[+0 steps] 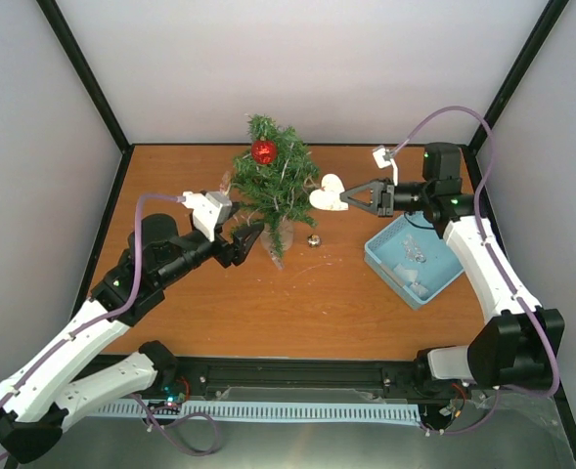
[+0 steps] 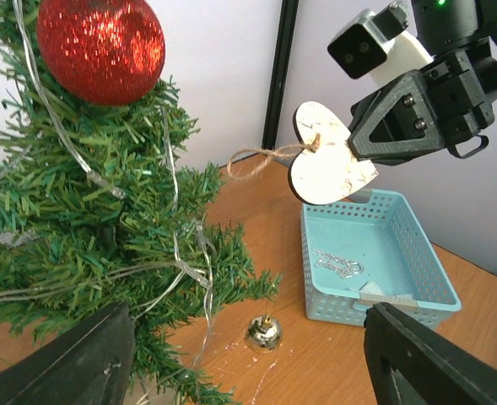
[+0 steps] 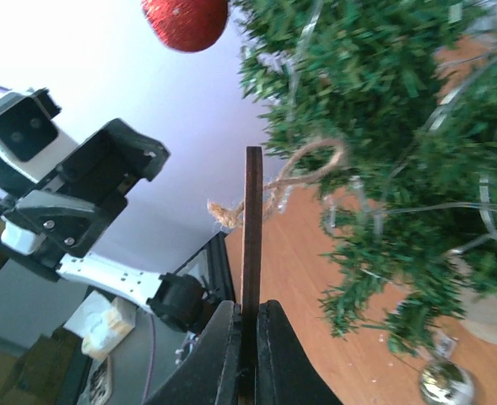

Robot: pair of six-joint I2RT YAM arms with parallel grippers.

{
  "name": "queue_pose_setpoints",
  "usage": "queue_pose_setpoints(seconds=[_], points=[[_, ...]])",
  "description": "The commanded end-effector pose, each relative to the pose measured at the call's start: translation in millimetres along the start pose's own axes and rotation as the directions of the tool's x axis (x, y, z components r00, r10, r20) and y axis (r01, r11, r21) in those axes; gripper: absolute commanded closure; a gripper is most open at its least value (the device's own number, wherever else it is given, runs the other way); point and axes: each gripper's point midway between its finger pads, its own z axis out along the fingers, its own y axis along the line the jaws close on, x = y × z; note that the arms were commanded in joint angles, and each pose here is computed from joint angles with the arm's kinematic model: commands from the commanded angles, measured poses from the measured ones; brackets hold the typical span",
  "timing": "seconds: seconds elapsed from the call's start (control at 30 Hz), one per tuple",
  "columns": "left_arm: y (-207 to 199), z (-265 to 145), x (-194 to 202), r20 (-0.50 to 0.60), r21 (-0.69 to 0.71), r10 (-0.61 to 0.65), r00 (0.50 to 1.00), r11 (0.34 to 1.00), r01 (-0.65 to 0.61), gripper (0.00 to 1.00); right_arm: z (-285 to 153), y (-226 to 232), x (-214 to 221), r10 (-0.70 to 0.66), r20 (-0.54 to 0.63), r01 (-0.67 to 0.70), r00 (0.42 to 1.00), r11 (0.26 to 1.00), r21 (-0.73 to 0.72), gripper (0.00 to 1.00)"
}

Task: Decorate the small christmas tree
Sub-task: Hang the decoration item on the Christmas tree.

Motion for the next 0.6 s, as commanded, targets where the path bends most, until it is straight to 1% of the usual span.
queue_pose_setpoints(seconds=[0.0,0.13,0.27,0.4,0.57], points=[[-1,-1,-1,0.021,0.004,0.009,1.0,1.0,-0.009,0.24,14,30,-9,-0.077,-0.008,0.077,0.997,0.996,-0.055,0.97],[0,-1,6,0.008,0.003,0.006,1.0,1.0,-0.006,0.24,15,43,-18,-0.115,0.013,0.115,0.993,0.993,-0.022,0.97],[0,-1,10,0.007,0.004,0.002,1.0,1.0,-0.002,0.24,14,46,-18,-0.117,0.022,0.117,0.993,0.993,-0.007,0.97],[2,-1,14,0.002,-0.005,0.001,1.0,1.0,-0.001,0.23,17,55,-13,-0.132,0.026,0.134,0.991,0.989,-0.058,0.97],[3,-1,18,0.004,-0.008,-0.001,1.0,1.0,0.001,0.21,24,46,-2,-0.114,0.01,0.114,0.993,0.99,-0.086,0.97]])
